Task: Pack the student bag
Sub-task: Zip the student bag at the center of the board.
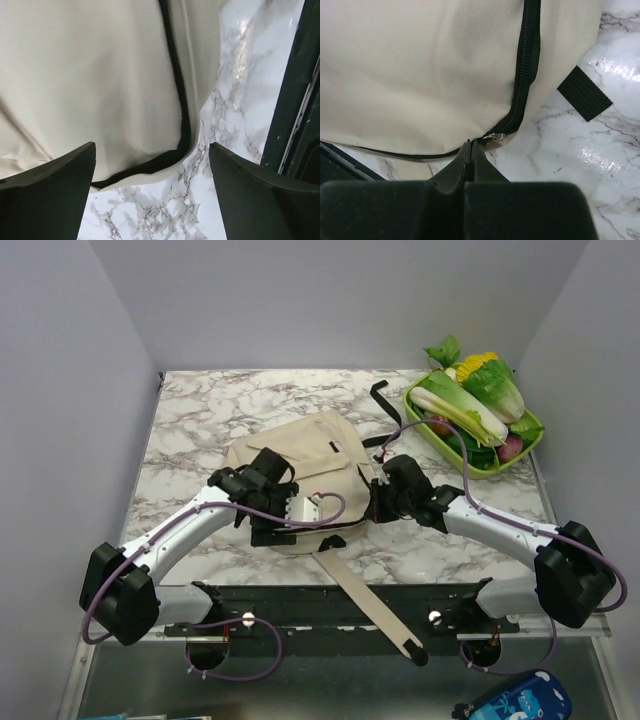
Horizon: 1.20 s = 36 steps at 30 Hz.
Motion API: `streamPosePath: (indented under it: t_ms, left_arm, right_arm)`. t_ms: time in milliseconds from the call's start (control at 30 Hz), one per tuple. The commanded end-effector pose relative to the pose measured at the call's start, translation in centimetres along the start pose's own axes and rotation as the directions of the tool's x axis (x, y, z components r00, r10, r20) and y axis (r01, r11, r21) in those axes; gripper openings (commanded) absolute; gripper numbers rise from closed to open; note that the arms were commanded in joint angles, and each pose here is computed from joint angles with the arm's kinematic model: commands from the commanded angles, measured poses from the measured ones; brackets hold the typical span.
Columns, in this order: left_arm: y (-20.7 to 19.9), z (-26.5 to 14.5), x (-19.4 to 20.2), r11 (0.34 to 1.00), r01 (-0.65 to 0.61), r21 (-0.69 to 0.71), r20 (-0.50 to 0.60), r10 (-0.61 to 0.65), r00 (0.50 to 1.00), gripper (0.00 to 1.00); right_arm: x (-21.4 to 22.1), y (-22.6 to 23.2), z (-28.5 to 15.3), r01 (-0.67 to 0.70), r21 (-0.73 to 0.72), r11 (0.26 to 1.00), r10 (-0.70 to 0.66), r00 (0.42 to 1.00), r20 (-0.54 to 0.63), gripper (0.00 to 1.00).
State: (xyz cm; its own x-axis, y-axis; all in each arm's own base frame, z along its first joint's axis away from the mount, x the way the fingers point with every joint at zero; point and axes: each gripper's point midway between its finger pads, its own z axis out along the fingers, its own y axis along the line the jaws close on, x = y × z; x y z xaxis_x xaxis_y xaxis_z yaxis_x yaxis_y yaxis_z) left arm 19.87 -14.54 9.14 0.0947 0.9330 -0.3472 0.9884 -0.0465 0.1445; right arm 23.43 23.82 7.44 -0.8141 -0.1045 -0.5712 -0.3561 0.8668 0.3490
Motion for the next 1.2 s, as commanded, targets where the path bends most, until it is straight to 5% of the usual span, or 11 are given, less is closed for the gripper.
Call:
streamPosePath:
  t_ms: [0,133,267,533,767,800,867,900,933,1167]
  left_arm:
    - [0.7,-3.7,-5.9,0.993,0.117,0.000,0.215,-0.114,0.970,0.99]
    - [0.3,-5.3,-10.9,0.999,0.032,-0.041,0.313,-0.018,0.950,0.99]
    - [-1.8,-2.2,-13.3,0.987,-0.131,-0.097,0.265,0.153,0.952,0.99]
    - [3.2,2.6,-15.2,0.948,-0.078,-0.309,0.120,0.121,0.985,0.99]
    - [4.1,5.0,-16.3,0.951,-0.034,-0.309,0.133,0.078,0.988,0.99]
    - [4.1,5.3,-16.4,0.950,-0.038,-0.309,0.136,0.084,0.987,0.91]
    - [3.5,5.8,-16.4,0.960,-0.059,-0.273,0.140,0.101,0.985,0.58]
    - [2.9,6.1,-16.4,0.968,-0.064,-0.241,0.150,0.103,0.983,0.19]
    - [2.7,5.9,-16.5,0.970,-0.049,-0.240,0.168,0.091,0.982,0.04]
    - [0.9,4.8,-15.8,0.979,-0.073,-0.189,0.185,0.109,0.977,0.02]
  right_arm:
    - [-2.5,1.4,-0.5,0.015,-0.031,0.999,-0.014,0.999,0.048,0.01]
    - [-3.0,1.1,-0.7,0.023,-0.006,1.000,-0.023,0.998,0.065,0.01]
    - [-3.5,0.7,-1.0,0.026,0.022,0.999,-0.028,0.996,0.080,0.01]
    - [-4.3,-0.1,-2.2,0.032,0.065,0.997,-0.039,0.993,0.112,0.01]
    - [-4.1,-1.1,-2.7,0.004,0.067,0.998,-0.012,0.992,0.123,0.01]
    - [-4.0,-0.8,-2.7,0.002,0.045,0.999,-0.007,0.994,0.111,0.01]
    - [-4.1,-1.2,-2.6,-0.004,0.047,0.999,-0.001,0.994,0.111,0.01]
    - [-4.1,-1.3,-2.5,-0.005,0.043,0.999,0.000,0.994,0.108,0.00]
    - [-4.2,-1.8,-2.4,-0.012,0.053,0.999,0.007,0.994,0.107,0.01]
    - [-5.5,-4.8,-1.3,-0.048,0.096,0.994,0.038,0.994,0.107,0.01]
